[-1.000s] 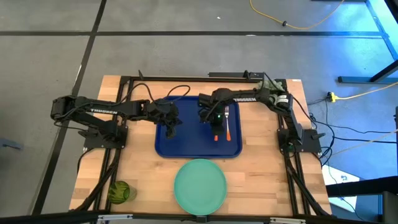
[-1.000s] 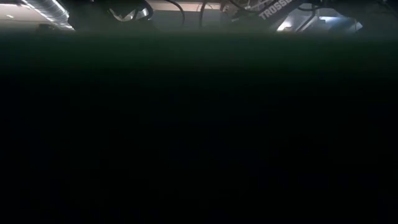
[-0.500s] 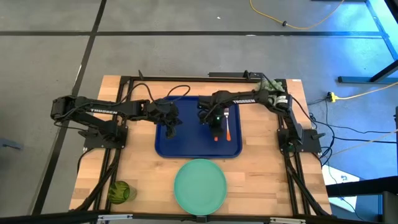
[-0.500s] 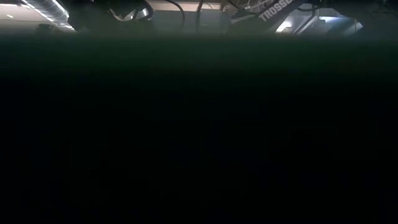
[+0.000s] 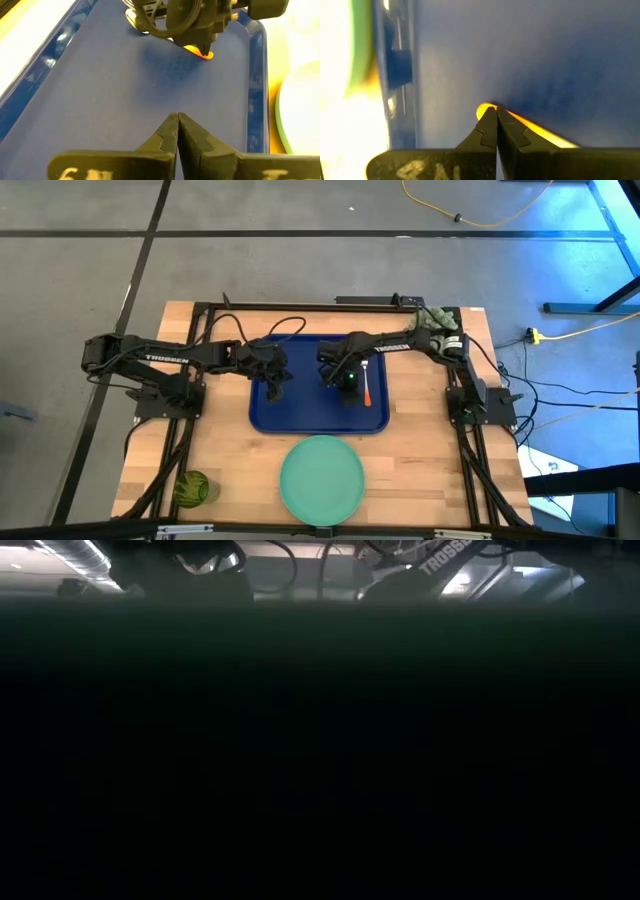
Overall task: Pick and place plate/cup/fork/spoon on tray
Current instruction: Adjust the orange spoon on the blue serving tray
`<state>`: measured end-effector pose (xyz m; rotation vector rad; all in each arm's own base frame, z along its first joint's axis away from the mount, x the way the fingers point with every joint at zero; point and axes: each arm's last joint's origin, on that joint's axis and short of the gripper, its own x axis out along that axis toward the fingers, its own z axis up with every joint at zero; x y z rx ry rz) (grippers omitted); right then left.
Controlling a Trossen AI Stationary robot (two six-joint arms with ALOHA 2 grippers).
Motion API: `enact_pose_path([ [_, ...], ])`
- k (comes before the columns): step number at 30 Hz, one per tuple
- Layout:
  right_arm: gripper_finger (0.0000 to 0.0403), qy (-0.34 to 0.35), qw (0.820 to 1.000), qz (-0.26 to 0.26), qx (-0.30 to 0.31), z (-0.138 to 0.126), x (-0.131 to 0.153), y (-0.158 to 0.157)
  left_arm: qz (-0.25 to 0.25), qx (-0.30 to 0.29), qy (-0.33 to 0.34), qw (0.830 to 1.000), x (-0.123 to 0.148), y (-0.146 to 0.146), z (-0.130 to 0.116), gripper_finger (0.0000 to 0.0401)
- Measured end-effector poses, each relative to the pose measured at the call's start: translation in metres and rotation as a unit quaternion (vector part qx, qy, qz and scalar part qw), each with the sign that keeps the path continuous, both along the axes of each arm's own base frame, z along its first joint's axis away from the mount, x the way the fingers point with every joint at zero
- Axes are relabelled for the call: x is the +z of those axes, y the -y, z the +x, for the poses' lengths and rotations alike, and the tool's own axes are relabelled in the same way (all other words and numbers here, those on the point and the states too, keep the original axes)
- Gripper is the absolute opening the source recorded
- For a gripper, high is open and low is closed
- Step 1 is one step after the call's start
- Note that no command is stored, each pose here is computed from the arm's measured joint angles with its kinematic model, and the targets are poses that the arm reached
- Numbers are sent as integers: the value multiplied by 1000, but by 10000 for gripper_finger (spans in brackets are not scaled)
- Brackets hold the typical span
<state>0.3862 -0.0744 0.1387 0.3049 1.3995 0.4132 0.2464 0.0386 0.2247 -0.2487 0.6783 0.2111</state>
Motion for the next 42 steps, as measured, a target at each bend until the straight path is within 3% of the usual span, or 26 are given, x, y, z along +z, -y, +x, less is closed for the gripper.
enact_pose_path([
  [5, 0, 45, 999, -9, 4, 13, 18, 3, 0, 0, 0, 1000, 0, 0, 0, 0],
  [17, 0, 53, 999, -10, 2, 8, 0, 1, 0, 0, 0, 1000, 0, 0, 0, 0],
  [42, 0, 35, 999, -8, 6, 2, -11, -6, 0, 0, 0, 1000, 0, 0, 0, 0],
])
